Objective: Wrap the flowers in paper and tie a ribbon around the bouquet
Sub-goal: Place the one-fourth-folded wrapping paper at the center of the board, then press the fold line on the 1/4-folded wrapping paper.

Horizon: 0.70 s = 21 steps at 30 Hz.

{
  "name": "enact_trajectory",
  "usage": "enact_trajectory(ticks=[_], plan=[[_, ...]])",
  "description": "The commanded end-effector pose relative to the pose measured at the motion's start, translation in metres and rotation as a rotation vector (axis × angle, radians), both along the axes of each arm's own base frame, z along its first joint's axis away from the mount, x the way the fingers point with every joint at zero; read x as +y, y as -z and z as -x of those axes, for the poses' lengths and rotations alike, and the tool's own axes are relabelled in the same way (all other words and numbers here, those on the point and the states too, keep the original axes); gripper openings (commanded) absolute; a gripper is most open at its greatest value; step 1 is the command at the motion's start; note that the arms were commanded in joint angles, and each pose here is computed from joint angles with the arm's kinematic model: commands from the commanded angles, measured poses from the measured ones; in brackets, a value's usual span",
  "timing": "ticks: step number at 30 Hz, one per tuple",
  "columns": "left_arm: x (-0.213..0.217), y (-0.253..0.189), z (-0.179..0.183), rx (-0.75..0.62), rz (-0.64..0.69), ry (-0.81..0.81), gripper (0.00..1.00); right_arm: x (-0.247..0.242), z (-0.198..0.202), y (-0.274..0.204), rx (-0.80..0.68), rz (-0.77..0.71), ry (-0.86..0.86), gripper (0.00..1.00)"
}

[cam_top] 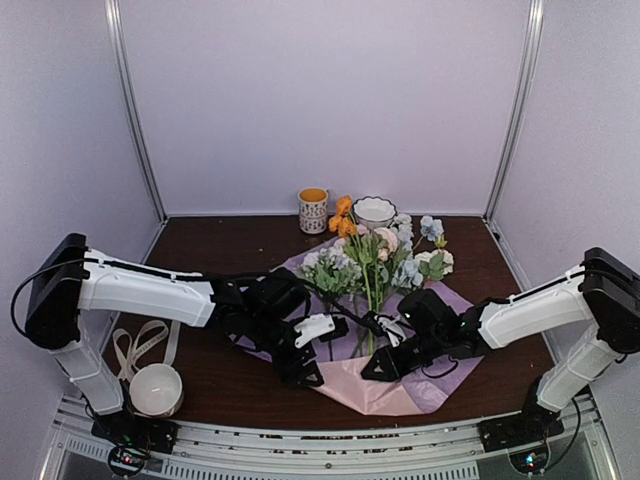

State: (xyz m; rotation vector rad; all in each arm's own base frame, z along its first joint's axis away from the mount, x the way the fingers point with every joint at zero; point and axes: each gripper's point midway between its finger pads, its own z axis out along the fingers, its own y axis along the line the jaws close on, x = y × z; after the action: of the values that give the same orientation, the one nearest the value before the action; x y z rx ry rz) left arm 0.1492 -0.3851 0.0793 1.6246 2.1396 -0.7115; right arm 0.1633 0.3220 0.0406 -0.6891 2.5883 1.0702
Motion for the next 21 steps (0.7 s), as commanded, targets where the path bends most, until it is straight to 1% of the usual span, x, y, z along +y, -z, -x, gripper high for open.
enact_trajectory(ticks=[1, 4, 6, 8, 10, 12, 13, 15, 16, 18, 20, 21], plan=[[-0.004, 0.005, 0.002, 0.096, -0.010, -0.068, 0.75, -0.001, 0.008, 0.004, 0.014, 0.027, -0.061, 0.20], [-0.003, 0.018, 0.003, 0.148, -0.043, -0.118, 0.75, -0.001, 0.009, 0.003, 0.009, 0.044, -0.095, 0.20], [0.000, 0.023, -0.002, 0.144, -0.071, -0.165, 0.75, 0.000, 0.010, 0.002, 0.007, 0.051, -0.112, 0.20], [-0.002, 0.016, -0.005, 0.131, -0.043, -0.185, 0.76, -0.001, 0.011, 0.001, 0.006, 0.051, -0.118, 0.20], [-0.010, 0.005, -0.004, 0.146, 0.018, -0.182, 0.75, -0.001, 0.012, 0.002, 0.009, 0.051, -0.122, 0.20], [-0.017, 0.002, 0.005, 0.209, 0.054, -0.160, 0.70, -0.002, 0.014, 0.004, 0.015, 0.052, -0.124, 0.20], [-0.018, 0.005, 0.012, 0.254, 0.053, -0.153, 0.60, -0.002, 0.014, 0.005, 0.018, 0.052, -0.123, 0.20], [-0.017, 0.016, 0.019, 0.308, 0.036, -0.161, 0.34, -0.002, 0.015, 0.006, 0.024, 0.048, -0.121, 0.20], [-0.016, 0.020, 0.022, 0.324, 0.035, -0.164, 0.24, -0.002, 0.016, 0.006, 0.025, 0.047, -0.122, 0.20], [-0.012, 0.025, 0.029, 0.343, 0.043, -0.164, 0.14, -0.001, 0.016, 0.005, 0.024, 0.043, -0.123, 0.20], [-0.007, 0.028, 0.033, 0.354, 0.044, -0.170, 0.00, 0.000, 0.016, 0.003, 0.028, 0.036, -0.131, 0.20], [-0.005, 0.029, 0.033, 0.355, 0.043, -0.181, 0.00, 0.000, 0.017, 0.001, 0.027, 0.033, -0.138, 0.20]])
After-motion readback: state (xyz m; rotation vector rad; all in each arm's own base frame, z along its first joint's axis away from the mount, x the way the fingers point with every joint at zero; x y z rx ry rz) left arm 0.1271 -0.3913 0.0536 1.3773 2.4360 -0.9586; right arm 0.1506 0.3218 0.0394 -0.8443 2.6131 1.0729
